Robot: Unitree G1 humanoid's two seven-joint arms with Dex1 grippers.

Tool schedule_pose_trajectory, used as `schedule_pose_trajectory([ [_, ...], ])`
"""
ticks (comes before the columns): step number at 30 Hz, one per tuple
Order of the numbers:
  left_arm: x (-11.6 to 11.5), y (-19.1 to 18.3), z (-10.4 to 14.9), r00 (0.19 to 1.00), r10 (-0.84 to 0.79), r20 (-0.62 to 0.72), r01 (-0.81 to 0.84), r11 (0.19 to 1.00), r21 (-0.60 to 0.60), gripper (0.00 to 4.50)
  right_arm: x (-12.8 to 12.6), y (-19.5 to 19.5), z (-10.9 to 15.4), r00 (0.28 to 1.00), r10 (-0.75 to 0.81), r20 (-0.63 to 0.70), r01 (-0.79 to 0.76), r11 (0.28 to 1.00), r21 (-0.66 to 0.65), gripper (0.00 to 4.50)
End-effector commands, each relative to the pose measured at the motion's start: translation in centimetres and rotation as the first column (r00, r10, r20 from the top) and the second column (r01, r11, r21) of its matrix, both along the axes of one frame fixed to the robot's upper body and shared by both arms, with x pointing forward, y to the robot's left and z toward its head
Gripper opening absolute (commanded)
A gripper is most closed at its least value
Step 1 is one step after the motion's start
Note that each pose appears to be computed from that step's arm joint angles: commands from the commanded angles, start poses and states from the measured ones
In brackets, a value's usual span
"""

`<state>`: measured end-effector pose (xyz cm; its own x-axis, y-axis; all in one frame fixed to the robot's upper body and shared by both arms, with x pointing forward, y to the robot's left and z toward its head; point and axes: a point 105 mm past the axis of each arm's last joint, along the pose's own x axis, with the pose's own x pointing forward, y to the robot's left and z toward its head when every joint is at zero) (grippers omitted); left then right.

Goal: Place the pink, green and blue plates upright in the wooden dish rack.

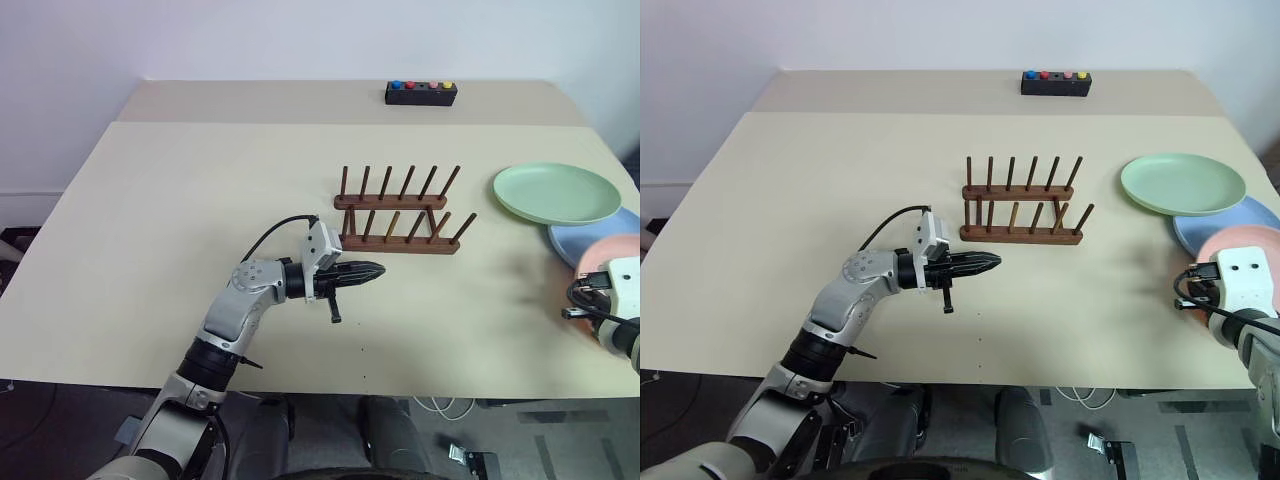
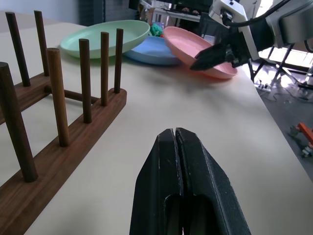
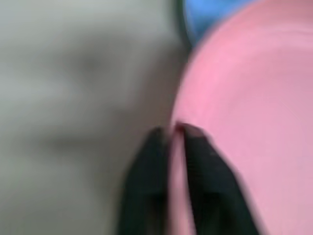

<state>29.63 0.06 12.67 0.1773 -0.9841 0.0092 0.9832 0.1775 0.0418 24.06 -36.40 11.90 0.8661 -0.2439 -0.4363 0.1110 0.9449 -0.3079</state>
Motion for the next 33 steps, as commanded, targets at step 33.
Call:
schedule_pose_trajectory([
  [33, -0.1, 0.5, -0.2, 0.999, 0.046, 0.02, -0.046, 0.999, 0.003, 0.0, 4.8, 12.4, 19.1, 0.488, 0.602, 0.632, -0.466, 0.792, -0.394, 0.07],
])
